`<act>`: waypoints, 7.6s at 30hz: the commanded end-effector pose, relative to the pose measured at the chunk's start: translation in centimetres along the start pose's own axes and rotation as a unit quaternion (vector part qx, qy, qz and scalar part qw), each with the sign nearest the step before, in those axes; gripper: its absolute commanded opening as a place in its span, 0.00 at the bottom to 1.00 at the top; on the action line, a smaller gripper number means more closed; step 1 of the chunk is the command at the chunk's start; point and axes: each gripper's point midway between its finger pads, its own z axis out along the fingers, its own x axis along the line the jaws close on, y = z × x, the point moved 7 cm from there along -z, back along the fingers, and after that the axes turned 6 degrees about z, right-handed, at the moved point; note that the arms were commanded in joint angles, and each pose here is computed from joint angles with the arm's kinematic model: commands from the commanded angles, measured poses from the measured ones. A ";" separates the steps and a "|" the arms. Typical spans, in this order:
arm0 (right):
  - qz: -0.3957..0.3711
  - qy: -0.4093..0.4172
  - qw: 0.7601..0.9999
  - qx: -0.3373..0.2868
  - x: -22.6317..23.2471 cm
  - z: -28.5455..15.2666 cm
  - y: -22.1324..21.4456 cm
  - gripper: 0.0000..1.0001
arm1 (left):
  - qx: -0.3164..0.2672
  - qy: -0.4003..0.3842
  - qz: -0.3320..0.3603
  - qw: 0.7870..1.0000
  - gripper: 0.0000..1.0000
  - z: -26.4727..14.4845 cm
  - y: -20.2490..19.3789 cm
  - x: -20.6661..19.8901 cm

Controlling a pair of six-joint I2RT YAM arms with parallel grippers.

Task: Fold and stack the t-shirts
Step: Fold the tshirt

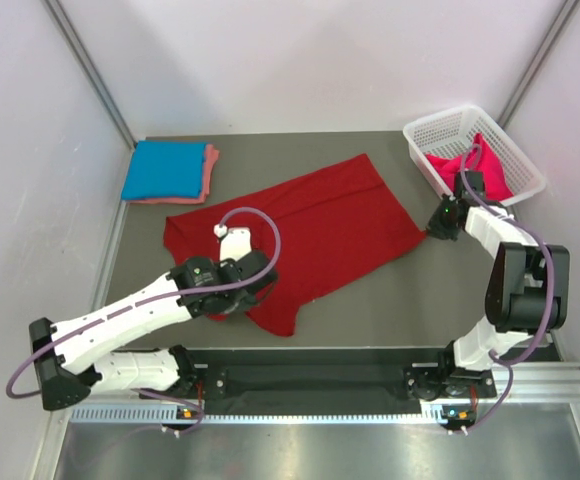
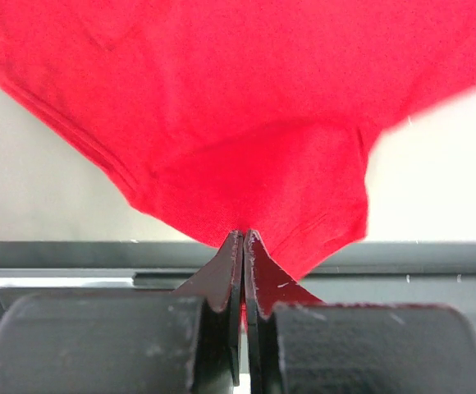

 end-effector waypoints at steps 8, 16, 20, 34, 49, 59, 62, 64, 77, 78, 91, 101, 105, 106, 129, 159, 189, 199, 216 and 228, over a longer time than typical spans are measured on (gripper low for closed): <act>-0.066 0.048 0.997 0.003 4.2 -0.3 2.8 0.00 | -0.051 0.058 -0.019 0.997 0.00 0.2 6.5 3.5; -0.084 0.065 0.994 0.011 7.0 1.0 4.9 0.00 | -0.059 0.093 -0.042 0.993 0.00 1.4 10.4 6.1; -0.087 0.072 0.993 0.017 8.1 2.1 5.4 0.00 | -0.067 0.108 -0.052 0.991 0.00 2.3 12.8 7.1; -0.110 0.109 0.988 0.026 14.5 5.5 7.2 0.00 | -0.037 0.158 -0.058 0.985 0.00 5.8 16.8 9.9; -0.102 0.103 0.989 0.029 16.4 8.7 8.8 0.00 | -0.028 0.189 -0.061 0.980 0.00 9.3 20.3 11.3; -0.102 0.102 0.989 0.038 16.5 10.2 8.8 0.00 | -0.026 0.216 -0.046 0.975 0.00 11.5 22.4 12.3; -0.102 0.105 0.988 0.041 16.6 10.5 8.7 0.01 | -0.021 0.221 -0.044 0.974 0.00 12.2 22.7 12.5; -0.102 0.107 0.988 0.041 16.7 10.6 8.8 0.01 | -0.021 0.225 -0.044 0.973 0.00 12.7 22.8 12.6; -0.099 0.115 0.987 0.046 16.9 11.2 8.8 0.06 | 0.002 0.252 -0.038 0.967 0.00 15.3 22.8 13.7; -0.100 0.115 0.987 0.047 16.9 11.2 8.7 0.06 | 0.006 0.256 -0.036 0.966 0.00 15.6 22.7 13.8; -0.096 0.118 0.987 0.046 17.2 11.5 8.9 0.10 | 0.020 0.280 -0.037 0.959 0.00 17.0 22.3 15.3; -0.094 0.118 0.987 0.050 17.2 12.0 8.7 0.12 | 0.035 0.277 -0.032 0.960 0.00 18.6 22.0 15.5; -0.093 0.120 0.987 0.052 17.2 12.0 8.6 0.15 | 0.042 0.277 -0.028 0.960 0.00 19.4 21.8 15.5; -0.093 0.120 0.987 0.052 17.2 11.9 8.7 0.15 | 0.044 0.276 -0.027 0.960 0.00 19.7 21.8 15.6; -0.086 0.122 0.987 0.050 17.6 12.4 8.7 0.15 | 0.033 0.258 -0.030 0.965 0.00 21.0 23.5 15.5; -0.182 0.081 0.980 -0.007 18.2 3.7 9.9 0.68 | -0.006 0.185 -0.116 0.976 0.63 11.4 21.6 14.4; -0.097 0.125 0.985 0.067 11.5 0.2 1.4 0.75 | 0.014 0.124 -0.338 0.933 0.21 13.6 6.4 14.7; -0.105 0.129 0.984 0.065 11.8 0.1 2.1 0.75 | 0.111 0.190 -0.386 0.896 0.11 16.3 2.1 16.2; -0.059 0.115 0.988 0.089 11.0 1.9 1.0 0.77 | 0.102 0.199 -0.476 0.850 0.52 11.2 1.2 17.0; 0.018 0.084 0.995 0.054 10.1 4.6 1.8 0.81 | 0.116 0.198 -0.540 0.810 0.57 13.6 0.4 16.4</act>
